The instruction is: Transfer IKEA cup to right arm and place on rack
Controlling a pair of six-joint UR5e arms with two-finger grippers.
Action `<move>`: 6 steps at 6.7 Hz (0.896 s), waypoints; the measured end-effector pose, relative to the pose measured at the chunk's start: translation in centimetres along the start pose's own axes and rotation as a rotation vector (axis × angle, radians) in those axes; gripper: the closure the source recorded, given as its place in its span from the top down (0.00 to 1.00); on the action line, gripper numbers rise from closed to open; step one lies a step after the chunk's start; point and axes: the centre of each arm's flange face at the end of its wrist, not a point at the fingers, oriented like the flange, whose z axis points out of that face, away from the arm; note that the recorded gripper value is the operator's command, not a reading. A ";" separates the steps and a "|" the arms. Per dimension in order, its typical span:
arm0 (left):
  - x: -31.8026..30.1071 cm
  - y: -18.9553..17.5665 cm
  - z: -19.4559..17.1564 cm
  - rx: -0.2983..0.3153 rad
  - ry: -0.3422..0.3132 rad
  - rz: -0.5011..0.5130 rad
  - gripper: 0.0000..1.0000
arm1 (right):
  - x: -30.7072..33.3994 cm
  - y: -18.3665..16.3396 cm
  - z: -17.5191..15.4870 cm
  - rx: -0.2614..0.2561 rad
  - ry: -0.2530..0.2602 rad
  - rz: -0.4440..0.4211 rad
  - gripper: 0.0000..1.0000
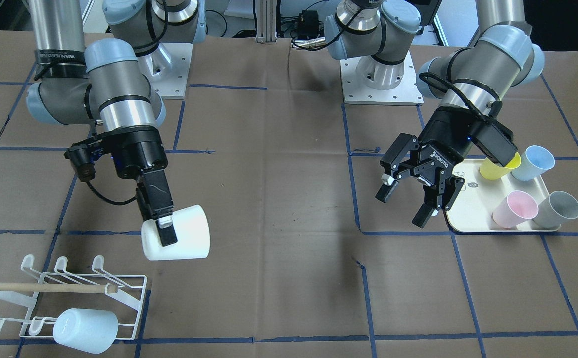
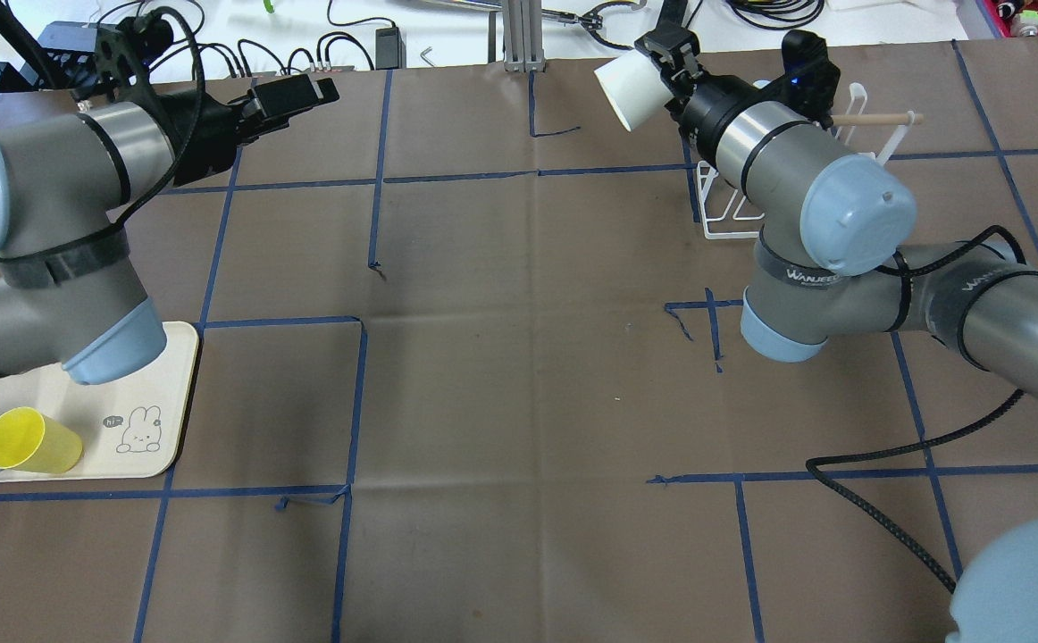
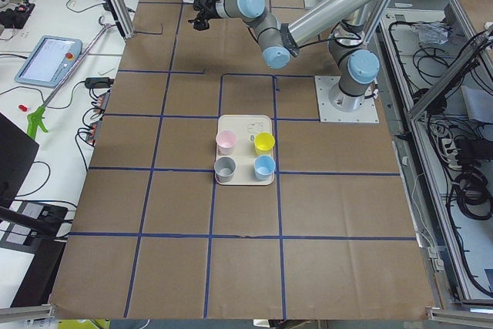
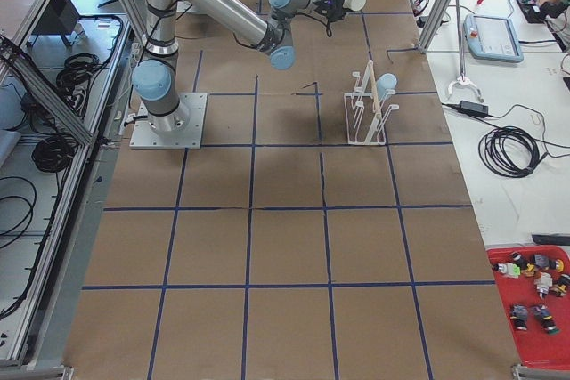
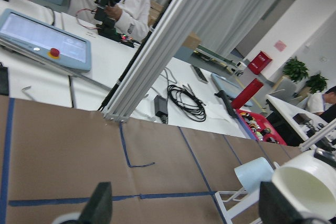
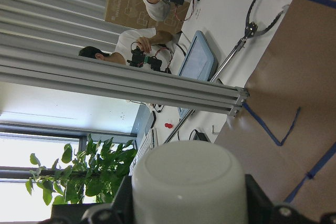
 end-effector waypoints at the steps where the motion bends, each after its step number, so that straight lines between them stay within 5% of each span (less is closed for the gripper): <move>1: 1.5 -1.3 0.5 -0.113 -0.116 -0.048 0.98 | 0.5 -2.8 0.0 0.049 0.008 -0.179 0.31; 4: 6.3 -3.7 -1.1 -0.559 -0.475 -0.120 0.98 | 2.8 -10.6 -0.4 0.166 0.084 -0.577 0.30; 6: 8.4 -2.3 -2.7 -0.748 -0.628 -0.049 0.99 | 6.4 -15.2 0.3 0.197 0.177 -0.832 0.27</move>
